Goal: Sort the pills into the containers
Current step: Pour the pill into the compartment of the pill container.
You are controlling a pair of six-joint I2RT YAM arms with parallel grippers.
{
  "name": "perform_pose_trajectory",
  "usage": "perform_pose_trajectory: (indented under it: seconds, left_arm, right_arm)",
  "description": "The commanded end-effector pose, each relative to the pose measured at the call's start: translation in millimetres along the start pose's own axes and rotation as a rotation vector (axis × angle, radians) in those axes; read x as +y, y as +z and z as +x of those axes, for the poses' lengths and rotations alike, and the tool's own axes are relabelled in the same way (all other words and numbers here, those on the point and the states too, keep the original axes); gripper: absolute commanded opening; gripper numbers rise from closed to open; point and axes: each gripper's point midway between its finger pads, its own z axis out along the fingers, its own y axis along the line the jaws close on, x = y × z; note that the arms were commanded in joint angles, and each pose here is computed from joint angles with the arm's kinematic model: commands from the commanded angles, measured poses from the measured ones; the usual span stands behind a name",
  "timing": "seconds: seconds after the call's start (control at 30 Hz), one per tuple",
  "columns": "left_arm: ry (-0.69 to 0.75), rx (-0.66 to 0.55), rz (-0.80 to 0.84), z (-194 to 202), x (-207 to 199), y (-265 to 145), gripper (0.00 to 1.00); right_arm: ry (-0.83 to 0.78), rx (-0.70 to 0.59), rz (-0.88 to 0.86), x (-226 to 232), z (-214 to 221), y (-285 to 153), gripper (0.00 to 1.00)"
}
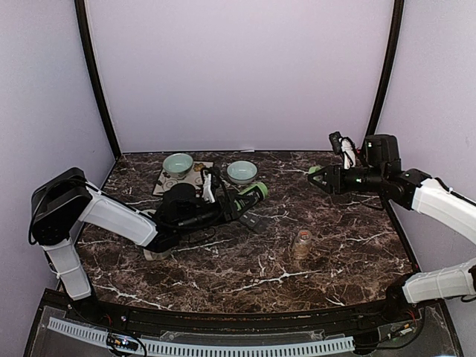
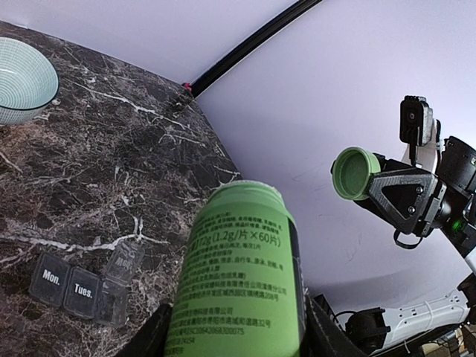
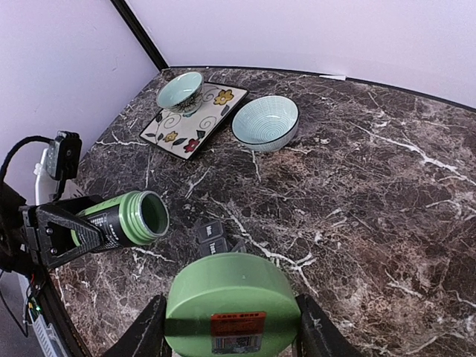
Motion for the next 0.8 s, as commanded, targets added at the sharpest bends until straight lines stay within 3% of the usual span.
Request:
perform_pose_trajectory:
  seconds: [0.0,0.77]
  left_arm:
    - [0.018,-0.008,-0.008,0,-2,2,0.00]
    - [0.002,0.053,-0.100,24,20,7,0.00]
  right_arm:
    - [0.007,-0.023,-0.008,-2,-3,2,0.22]
    - [0.022,-0.017,-0.011,-6,4,2,0.21]
